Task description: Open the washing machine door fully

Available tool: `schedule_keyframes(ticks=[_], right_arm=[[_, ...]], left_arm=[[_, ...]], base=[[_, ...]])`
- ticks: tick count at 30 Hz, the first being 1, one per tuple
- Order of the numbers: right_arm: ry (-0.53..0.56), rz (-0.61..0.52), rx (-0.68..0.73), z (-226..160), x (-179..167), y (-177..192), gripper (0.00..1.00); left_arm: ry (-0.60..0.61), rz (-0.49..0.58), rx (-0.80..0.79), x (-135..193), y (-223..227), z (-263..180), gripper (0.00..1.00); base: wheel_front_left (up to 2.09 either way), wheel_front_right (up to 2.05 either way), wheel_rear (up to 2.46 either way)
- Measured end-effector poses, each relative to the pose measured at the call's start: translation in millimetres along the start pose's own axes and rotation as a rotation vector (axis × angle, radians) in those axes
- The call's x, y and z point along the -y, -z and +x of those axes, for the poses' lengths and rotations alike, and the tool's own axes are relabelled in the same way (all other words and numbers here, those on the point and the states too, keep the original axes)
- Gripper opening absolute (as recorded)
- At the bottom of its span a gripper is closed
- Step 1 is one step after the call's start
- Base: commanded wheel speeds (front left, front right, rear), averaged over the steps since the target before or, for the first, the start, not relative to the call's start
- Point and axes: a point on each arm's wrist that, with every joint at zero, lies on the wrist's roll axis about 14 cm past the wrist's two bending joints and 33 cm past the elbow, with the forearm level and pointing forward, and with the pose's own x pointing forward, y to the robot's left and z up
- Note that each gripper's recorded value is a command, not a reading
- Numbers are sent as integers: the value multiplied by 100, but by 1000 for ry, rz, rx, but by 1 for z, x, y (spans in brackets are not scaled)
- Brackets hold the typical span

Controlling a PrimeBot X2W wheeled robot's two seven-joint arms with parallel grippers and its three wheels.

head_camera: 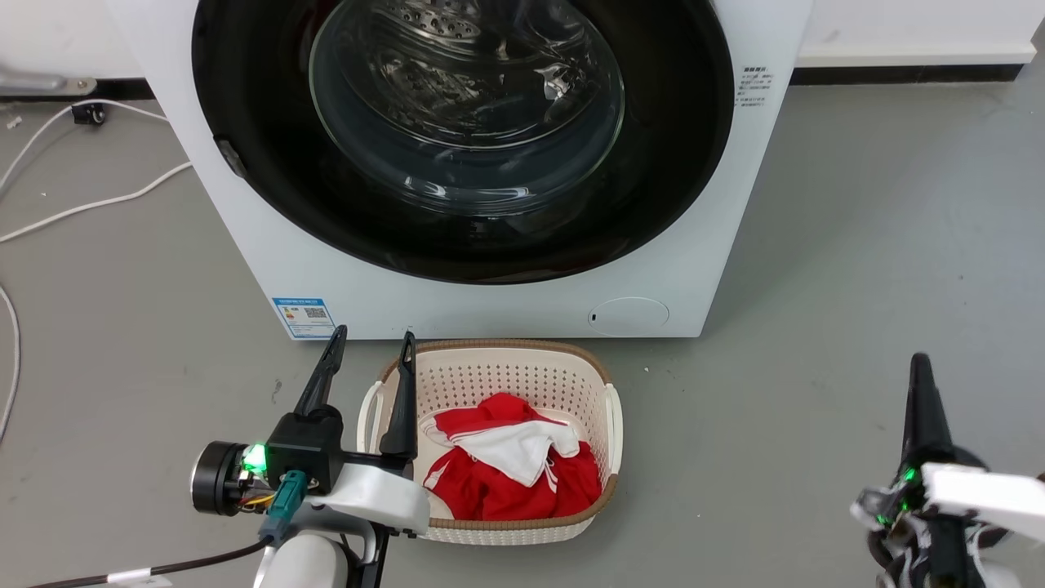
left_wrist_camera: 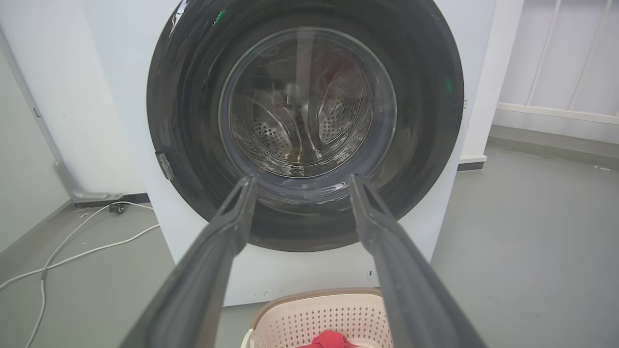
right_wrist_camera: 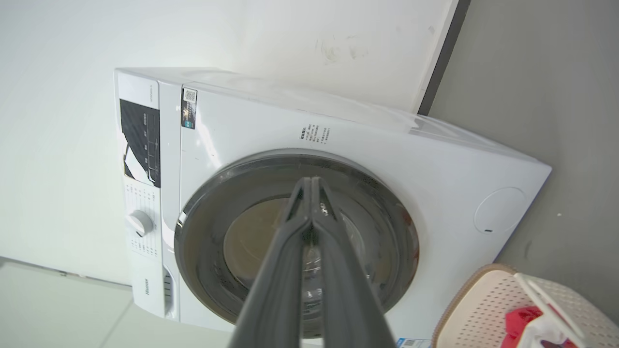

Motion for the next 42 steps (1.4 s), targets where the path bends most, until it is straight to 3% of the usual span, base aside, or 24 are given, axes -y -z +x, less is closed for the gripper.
schedule_keyframes(ticks=[2,5,8,13,23,35,42], right_arm=[[34,189,30,8,2,-3,0],[58,382,60,24,3,-11,0],[70,493,69,43,6,-19,0],[48,553,50,91,-2,-38,0],[-33,372,-160,187,-47,-22,0],[-25,100,-484,246,-60,67,0],[-18,34,-613,261,-58,115,0]], left_arm=[[-3,-3,-2,-1,1,1,100],[-9,-12,-3,-3,3,4,100],[-15,-24,-4,-4,5,9,100],[-16,-36,0,-5,7,19,100],[-19,-57,0,-11,18,42,100],[-21,-82,-10,-12,35,63,100],[-37,-86,-17,-16,44,71,100]], base=[[0,0,0],[0,0,0],[0,0,0],[0,0,0],[0,0,0],[0,0,0],[0,0,0]])
